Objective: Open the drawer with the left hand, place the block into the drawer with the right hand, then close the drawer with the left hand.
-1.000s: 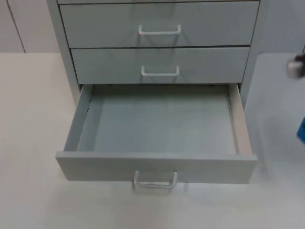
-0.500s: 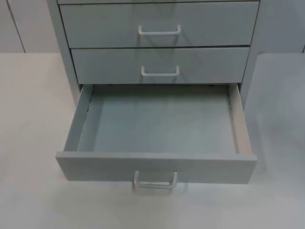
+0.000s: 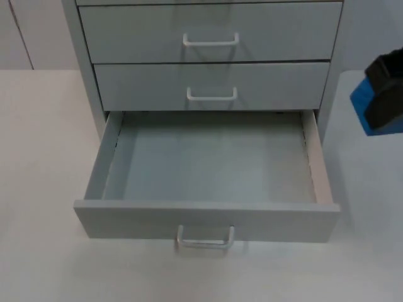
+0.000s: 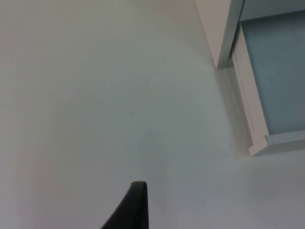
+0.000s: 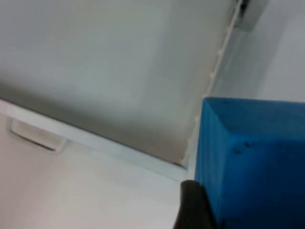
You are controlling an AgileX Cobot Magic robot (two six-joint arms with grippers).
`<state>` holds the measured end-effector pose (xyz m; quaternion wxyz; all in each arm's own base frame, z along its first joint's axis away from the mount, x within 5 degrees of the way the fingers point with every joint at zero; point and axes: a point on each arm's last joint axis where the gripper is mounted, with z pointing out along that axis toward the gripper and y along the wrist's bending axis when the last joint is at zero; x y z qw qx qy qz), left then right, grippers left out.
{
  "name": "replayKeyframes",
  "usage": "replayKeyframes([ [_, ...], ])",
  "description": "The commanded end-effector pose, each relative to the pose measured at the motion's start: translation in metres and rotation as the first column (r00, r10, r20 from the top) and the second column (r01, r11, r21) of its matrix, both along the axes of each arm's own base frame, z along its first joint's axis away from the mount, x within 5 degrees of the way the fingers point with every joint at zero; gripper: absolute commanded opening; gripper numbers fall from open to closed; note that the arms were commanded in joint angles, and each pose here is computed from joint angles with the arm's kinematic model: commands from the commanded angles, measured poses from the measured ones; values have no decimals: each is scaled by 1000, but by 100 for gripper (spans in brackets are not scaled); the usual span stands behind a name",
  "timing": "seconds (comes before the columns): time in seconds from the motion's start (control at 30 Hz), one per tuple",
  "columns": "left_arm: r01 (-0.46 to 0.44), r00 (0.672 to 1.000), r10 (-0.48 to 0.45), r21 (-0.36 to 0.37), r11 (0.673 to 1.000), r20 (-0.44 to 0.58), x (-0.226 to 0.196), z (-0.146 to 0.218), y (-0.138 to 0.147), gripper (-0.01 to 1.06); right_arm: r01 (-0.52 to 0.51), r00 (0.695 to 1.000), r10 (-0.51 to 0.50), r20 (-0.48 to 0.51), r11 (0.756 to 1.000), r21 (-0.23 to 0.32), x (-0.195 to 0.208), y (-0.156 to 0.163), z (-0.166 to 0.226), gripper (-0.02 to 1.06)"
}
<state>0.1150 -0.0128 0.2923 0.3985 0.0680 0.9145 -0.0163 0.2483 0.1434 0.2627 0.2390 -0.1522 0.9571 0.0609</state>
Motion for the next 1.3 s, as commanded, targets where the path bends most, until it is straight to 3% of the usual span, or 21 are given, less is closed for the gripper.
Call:
replayKeyframes([
  [0.0, 0, 1000, 0, -17, 1000, 4, -1, 0, -1, 103, -8, 1000, 8, 8, 1000, 4, 4, 18, -2, 0],
  [0.27, 0, 1000, 0, -23, 1000, 5, -1, 0, -1, 103, -95, 995, 95, -43, 995, -9, 16, 84, -25, 0],
  [0.43, 0, 1000, 0, -27, 1000, 5, -1, 0, -1, 103, -35, 999, 35, -6, 997, -69, 28, 116, -55, 0],
  [0.53, 0, 1000, 0, -27, 1000, 5, -1, 0, -1, 103, -3, 1000, 5, 25, 999, -54, 34, 128, -75, 0],
  [0.67, 0, 1000, 0, -30, 1000, 5, -1, 0, -2, 103, 15, 1000, -14, 23, 999, -42, 39, 133, -94, 0],
  [0.83, 0, 1000, 0, -30, 1000, 5, -1, 0, -2, 103, 50, 998, -48, 32, 997, -63, 45, 136, -118, 0],
  [0.97, 0, 1000, 0, -30, 1000, 7, -1, 1, -2, 103, 17, 999, -15, 39, 998, -52, 48, 141, -133, 0],
  [1.13, 0, 1000, 0, -30, 1000, 7, -1, 1, -2, 103, 68, 997, -65, 49, 996, -62, 52, 140, -148, 0],
  [1.27, 0, 1000, 0, -30, 1000, 7, -1, 1, -2, 103, 76, 996, -72, 53, 995, -65, 53, 140, -151, 9],
])
